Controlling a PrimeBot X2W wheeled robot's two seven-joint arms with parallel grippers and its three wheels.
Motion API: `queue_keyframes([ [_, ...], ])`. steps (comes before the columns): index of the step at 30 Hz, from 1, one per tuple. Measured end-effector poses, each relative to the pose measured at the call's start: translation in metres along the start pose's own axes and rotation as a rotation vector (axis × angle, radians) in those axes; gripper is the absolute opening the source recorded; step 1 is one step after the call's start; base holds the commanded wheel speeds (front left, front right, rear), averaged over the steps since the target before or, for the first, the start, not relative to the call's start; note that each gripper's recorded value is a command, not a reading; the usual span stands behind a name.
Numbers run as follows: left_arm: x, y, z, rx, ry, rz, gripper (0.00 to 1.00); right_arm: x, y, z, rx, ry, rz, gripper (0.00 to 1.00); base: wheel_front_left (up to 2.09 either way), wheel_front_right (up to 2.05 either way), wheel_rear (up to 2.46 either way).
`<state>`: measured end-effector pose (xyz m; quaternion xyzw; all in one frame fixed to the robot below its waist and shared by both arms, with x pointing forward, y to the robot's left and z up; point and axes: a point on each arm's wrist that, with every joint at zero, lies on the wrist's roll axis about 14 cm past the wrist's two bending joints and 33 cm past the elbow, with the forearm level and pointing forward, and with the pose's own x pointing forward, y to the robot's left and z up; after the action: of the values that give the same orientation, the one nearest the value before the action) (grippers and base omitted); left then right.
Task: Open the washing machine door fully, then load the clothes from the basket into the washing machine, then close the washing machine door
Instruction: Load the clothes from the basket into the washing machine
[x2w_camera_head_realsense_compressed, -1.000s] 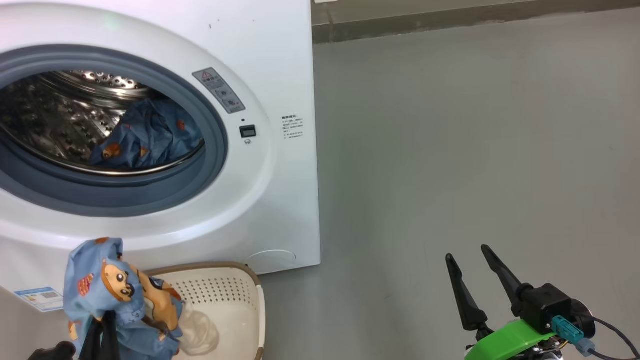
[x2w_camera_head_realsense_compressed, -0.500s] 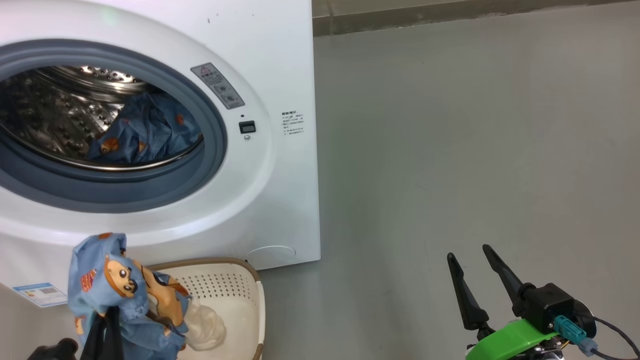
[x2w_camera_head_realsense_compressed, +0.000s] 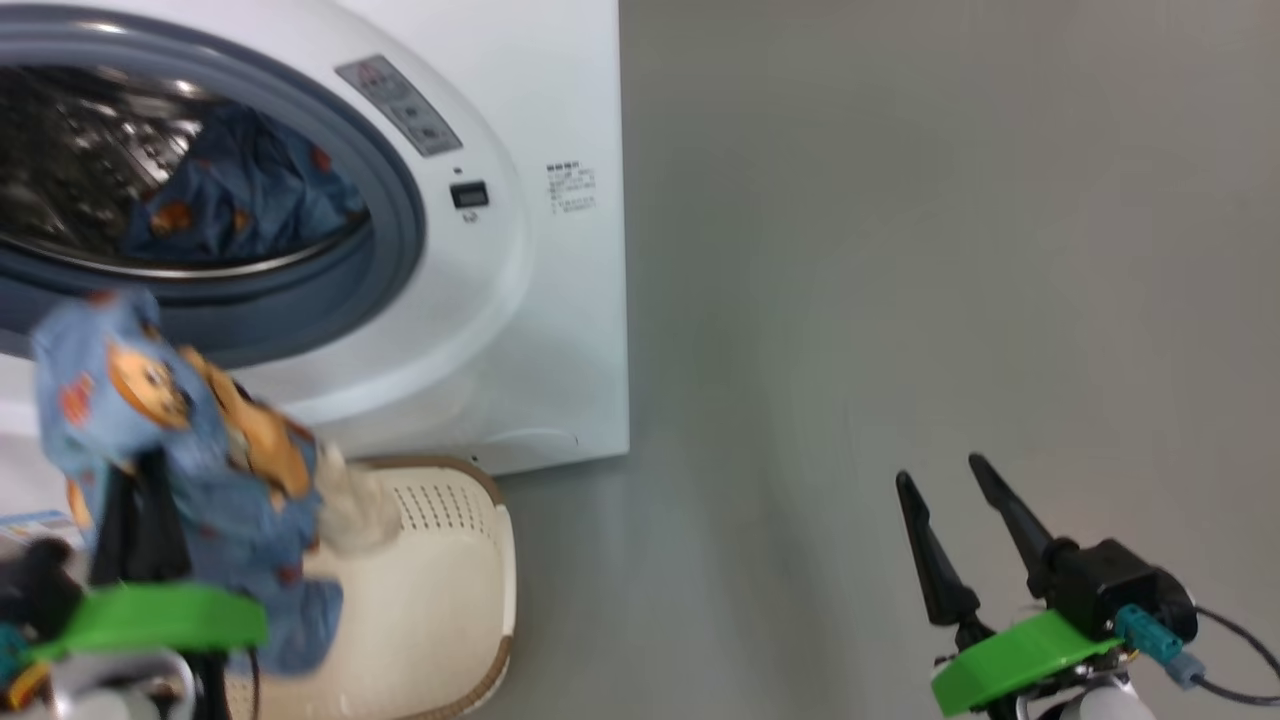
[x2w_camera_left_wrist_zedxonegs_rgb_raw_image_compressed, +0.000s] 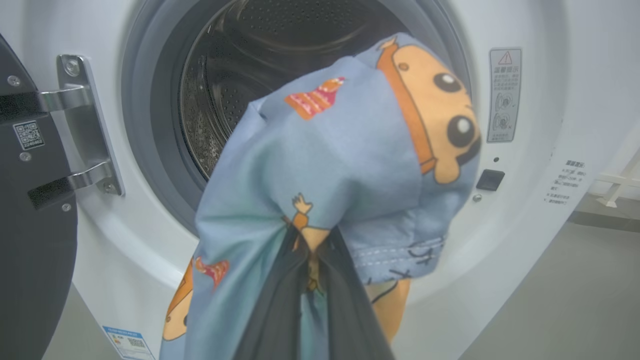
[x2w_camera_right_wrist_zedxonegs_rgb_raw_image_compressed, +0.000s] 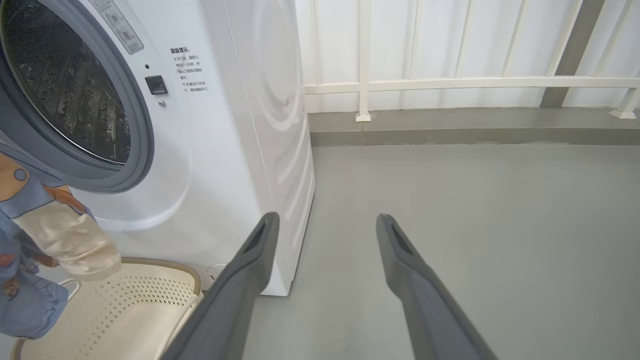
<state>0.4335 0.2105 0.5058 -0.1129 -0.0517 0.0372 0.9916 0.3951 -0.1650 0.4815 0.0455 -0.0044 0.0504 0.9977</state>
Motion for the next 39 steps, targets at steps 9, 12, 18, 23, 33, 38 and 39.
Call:
queue_keyframes([
  [9, 0.085, 0.003, 0.006, -0.014, -0.068, -0.003, 0.00, 0.027, -0.012, -0.019, -0.015, 0.038, -0.020, 1.00, 0.00, 0.00, 0.00],
  [12, 0.115, 0.012, 0.000, 0.011, -0.062, -0.002, 0.00, 0.034, -0.023, -0.028, -0.022, 0.053, -0.045, 1.00, 0.00, 0.00, 0.00],
  [18, 0.166, 0.023, -0.015, 0.069, -0.035, -0.012, 0.00, 0.043, -0.034, -0.048, -0.027, 0.098, -0.068, 1.00, 0.00, 0.00, 0.00],
  [23, 0.213, 0.021, -0.033, 0.151, 0.008, -0.062, 0.00, 0.050, -0.047, -0.062, -0.021, 0.123, -0.100, 1.00, 0.00, 0.00, 0.00],
  [33, 0.292, 0.003, -0.061, 0.280, 0.055, -0.141, 0.00, 0.042, -0.073, -0.094, -0.018, 0.208, -0.171, 1.00, 0.00, 0.00, 0.00],
  [38, 0.319, -0.007, -0.075, 0.281, 0.065, -0.152, 0.00, 0.036, -0.081, -0.105, -0.024, 0.248, -0.194, 1.00, 0.00, 0.00, 0.00],
  [39, 0.325, -0.008, -0.076, 0.278, 0.059, -0.149, 0.00, 0.035, -0.082, -0.107, -0.027, 0.255, -0.195, 1.00, 0.00, 0.00, 0.00],
])
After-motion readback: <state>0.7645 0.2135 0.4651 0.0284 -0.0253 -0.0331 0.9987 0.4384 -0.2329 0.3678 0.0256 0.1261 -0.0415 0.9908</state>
